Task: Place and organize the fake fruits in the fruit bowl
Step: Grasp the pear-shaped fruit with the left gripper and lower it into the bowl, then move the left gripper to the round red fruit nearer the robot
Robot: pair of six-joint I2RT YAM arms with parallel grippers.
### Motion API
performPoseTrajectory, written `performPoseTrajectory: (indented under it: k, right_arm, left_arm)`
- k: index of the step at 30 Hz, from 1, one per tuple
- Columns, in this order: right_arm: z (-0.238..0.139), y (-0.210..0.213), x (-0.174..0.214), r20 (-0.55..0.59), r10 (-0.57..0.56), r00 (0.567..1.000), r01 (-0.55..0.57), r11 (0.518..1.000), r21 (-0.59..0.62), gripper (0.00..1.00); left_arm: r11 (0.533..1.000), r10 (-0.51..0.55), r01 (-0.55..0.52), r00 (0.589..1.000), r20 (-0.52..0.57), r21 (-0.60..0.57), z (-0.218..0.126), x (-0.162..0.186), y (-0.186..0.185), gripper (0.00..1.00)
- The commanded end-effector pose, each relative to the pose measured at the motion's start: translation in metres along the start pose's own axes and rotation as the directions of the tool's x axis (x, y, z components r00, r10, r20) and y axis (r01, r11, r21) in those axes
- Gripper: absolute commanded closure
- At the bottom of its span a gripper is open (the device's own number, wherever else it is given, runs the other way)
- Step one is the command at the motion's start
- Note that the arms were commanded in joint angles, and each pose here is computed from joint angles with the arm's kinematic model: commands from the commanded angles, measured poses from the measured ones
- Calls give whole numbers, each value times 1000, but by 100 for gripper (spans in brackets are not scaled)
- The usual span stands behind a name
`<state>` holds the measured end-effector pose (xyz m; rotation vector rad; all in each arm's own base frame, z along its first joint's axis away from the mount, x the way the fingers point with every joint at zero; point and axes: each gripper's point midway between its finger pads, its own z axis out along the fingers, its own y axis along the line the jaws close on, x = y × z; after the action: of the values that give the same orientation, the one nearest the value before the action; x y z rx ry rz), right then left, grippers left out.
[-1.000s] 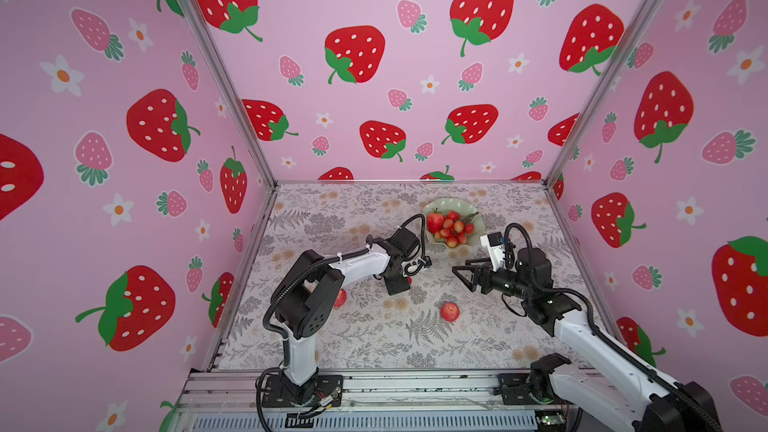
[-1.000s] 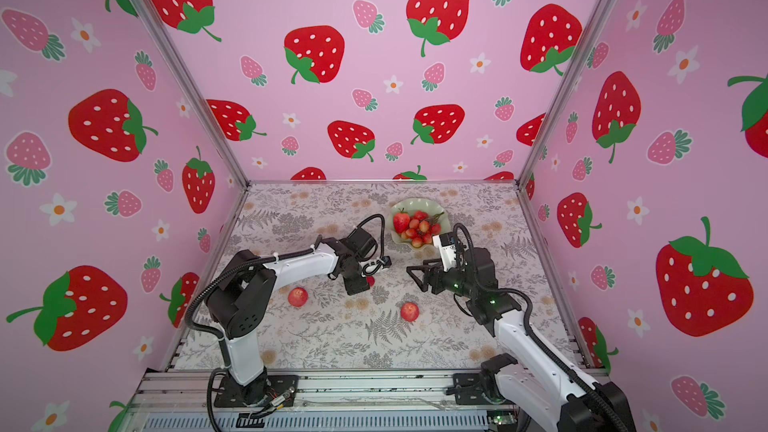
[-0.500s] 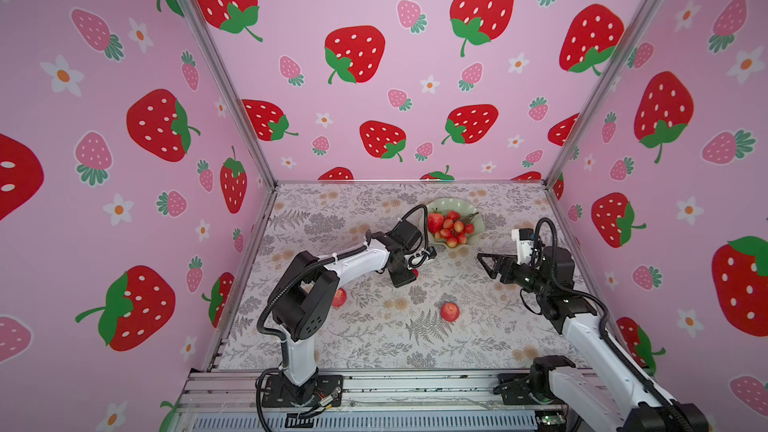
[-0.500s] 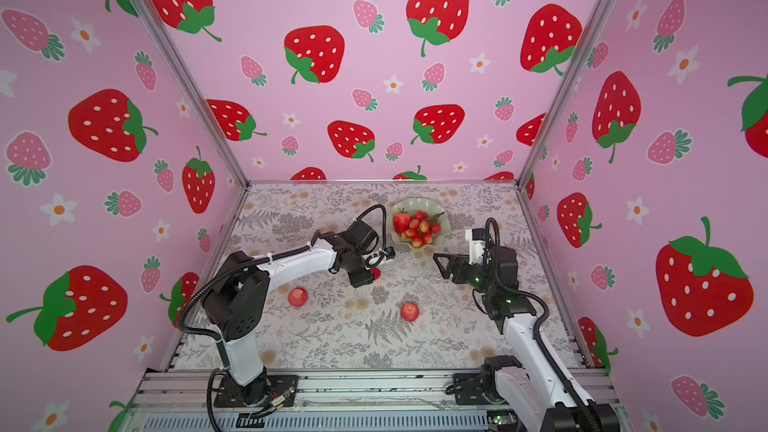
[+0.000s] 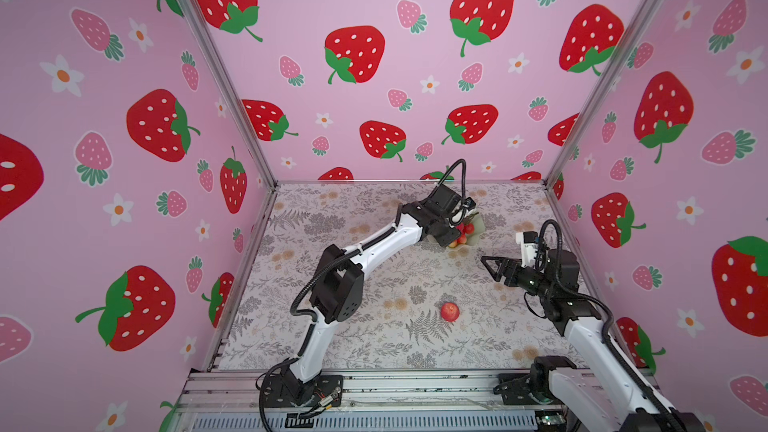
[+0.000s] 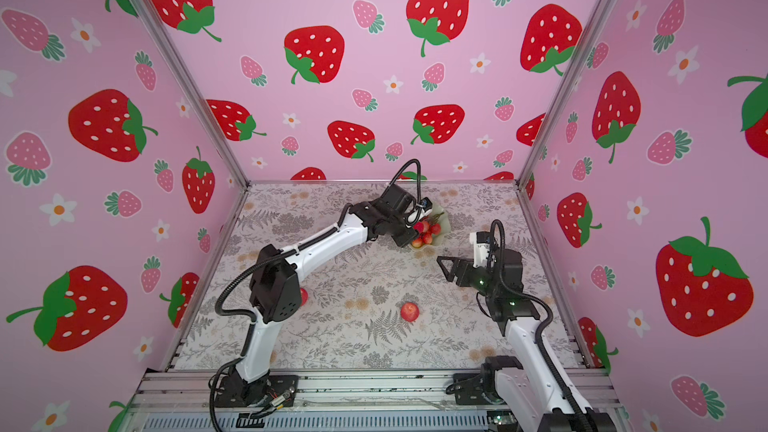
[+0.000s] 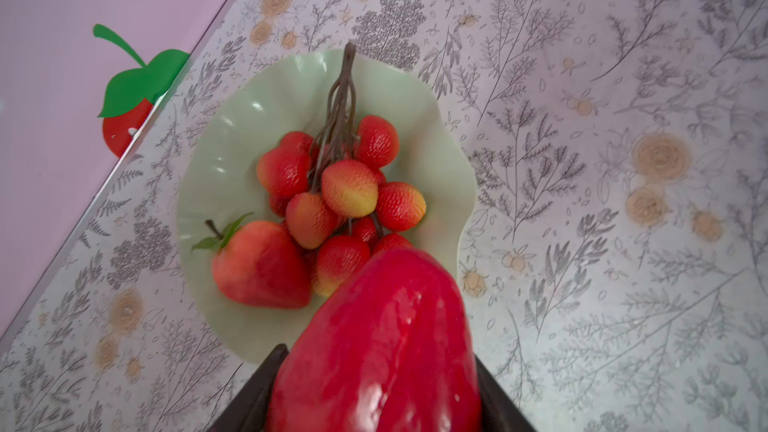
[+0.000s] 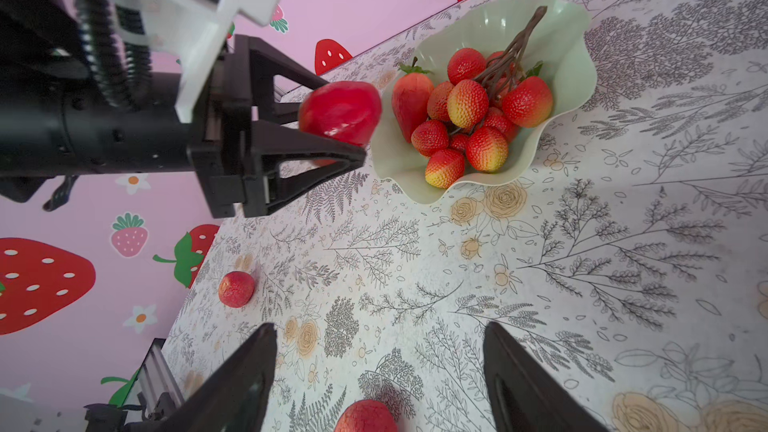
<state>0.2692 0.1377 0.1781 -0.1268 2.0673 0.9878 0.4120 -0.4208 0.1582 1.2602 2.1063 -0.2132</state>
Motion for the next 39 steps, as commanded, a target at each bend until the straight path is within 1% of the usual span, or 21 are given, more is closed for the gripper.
performPoseTrajectory:
  k: [1,3,6,11,15,20,24,26,29,34,39]
  right_arm:
    - [-3,2,7,-12,12,1000,-13,1000,-17,21]
    - [-3,3,7,-12,12,1000,-12,1000,-24,21]
    - [-4,6,7,-14,9,1000,-9,999,-32,21]
    - [-3,6,8,-21,8,1000,-9,999,-38,21]
    - [-3,6,8,-22,7,1000,-8,999,-39,21]
    - [-3,4,11,-27,10,1000,-11,999,-37,21]
    - [-2,4,11,-30,12,999,-13,999,-39,21]
    - [-2,5,12,-33,11,999,-13,999,-42,21]
    - [-3,4,12,-33,9,999,-10,999,-37,21]
    - [-1,4,12,-33,11,999,-12,999,-38,21]
    - [-1,3,10,-26,14,1000,-15,999,-38,21]
  left_arm:
    - [998,-53,50,997,-62,-36,13,-3,-9,42]
    - [998,-50,47,997,-61,-52,25,-7,-13,41]
    - [996,-55,53,998,-25,-70,37,-16,-16,40]
    - [990,-59,59,998,5,-125,52,-20,-10,40]
    - [985,-53,56,998,27,-161,59,-23,-5,40]
    - [986,-53,61,997,55,-157,65,-28,-7,39]
    - [983,-62,72,996,63,-170,73,-28,-5,36]
    - [981,-71,82,995,71,-174,77,-28,-6,32]
    - [981,-73,85,995,72,-173,80,-27,-7,28]
    - [982,-62,78,994,95,-172,74,-34,-6,26]
    - [987,-41,69,980,192,-142,45,-57,-8,25]
